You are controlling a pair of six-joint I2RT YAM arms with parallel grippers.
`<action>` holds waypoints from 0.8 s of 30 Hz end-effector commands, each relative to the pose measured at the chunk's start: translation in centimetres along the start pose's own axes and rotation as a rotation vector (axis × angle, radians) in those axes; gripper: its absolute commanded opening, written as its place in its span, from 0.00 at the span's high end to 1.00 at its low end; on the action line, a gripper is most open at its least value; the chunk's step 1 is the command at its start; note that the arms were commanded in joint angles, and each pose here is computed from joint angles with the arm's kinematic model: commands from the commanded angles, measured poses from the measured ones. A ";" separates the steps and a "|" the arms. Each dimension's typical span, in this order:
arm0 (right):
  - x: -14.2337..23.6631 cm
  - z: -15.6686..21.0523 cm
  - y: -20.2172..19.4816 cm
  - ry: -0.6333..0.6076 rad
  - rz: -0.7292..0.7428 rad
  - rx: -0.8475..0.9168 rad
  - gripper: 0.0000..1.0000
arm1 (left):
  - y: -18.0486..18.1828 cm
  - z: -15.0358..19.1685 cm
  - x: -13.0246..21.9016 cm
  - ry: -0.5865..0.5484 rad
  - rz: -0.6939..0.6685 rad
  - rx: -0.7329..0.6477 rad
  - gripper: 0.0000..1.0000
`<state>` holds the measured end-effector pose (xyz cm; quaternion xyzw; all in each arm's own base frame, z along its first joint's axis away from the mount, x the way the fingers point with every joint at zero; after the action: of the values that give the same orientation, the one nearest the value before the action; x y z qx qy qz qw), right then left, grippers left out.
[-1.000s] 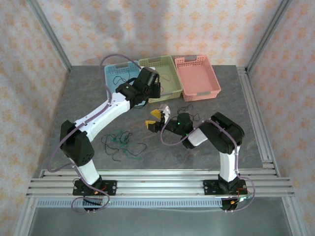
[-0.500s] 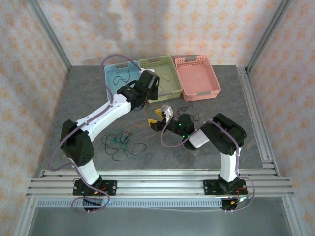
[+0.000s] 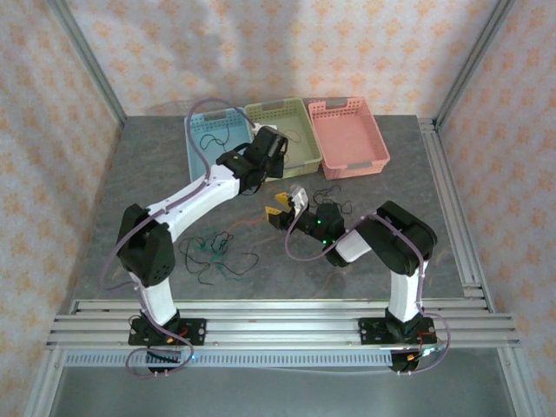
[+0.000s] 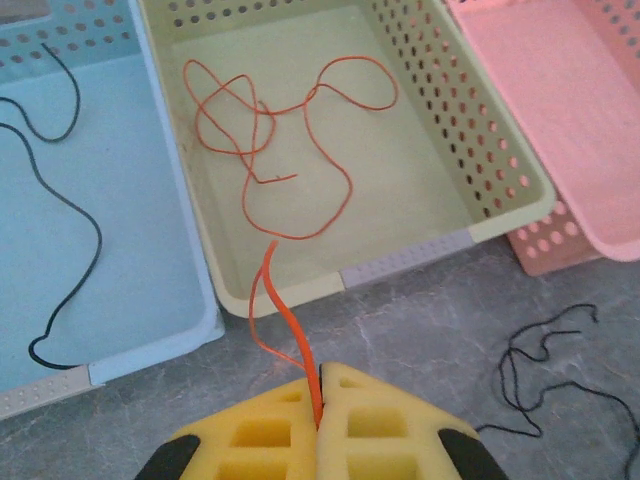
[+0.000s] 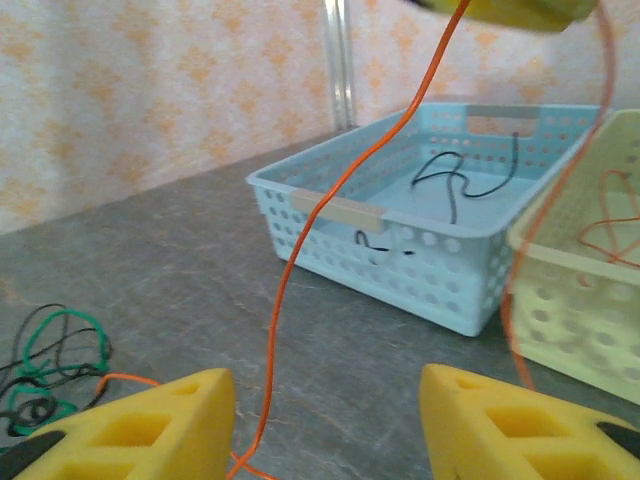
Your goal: Untangle the cables
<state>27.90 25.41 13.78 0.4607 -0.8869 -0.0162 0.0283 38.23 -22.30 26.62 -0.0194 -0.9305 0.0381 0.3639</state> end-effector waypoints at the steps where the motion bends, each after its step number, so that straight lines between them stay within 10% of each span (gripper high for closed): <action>1: 0.7 -1.9 -0.2 -0.077 0.075 0.051 0.48 | 1.5 -0.5 -1.2 0.010 -0.098 0.068 1.00; 16: -1.2 -0.7 1.1 -0.029 -0.096 0.004 0.34 | -2.1 0.1 1.9 -0.006 0.118 0.076 1.00; 24: -1.5 -0.6 1.0 -0.022 -0.087 -0.017 0.52 | -2.7 -0.8 6.3 -0.057 0.215 0.095 1.00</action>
<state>27.84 26.63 14.07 0.4875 -0.8723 -0.0240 0.0284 34.92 -25.15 29.47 -0.0884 -0.9257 0.0930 0.3559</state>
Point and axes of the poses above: each hand's point on the last joint's axis, 136 mm out from that joint toward the fingers, its own x axis back along the fingers, its own y axis along the line the jaws close on, z = x × y, the point moved 9 cm from there along x, back along the fingers, and after that the axes turned 1 degree about x, right-handed, at the moved point
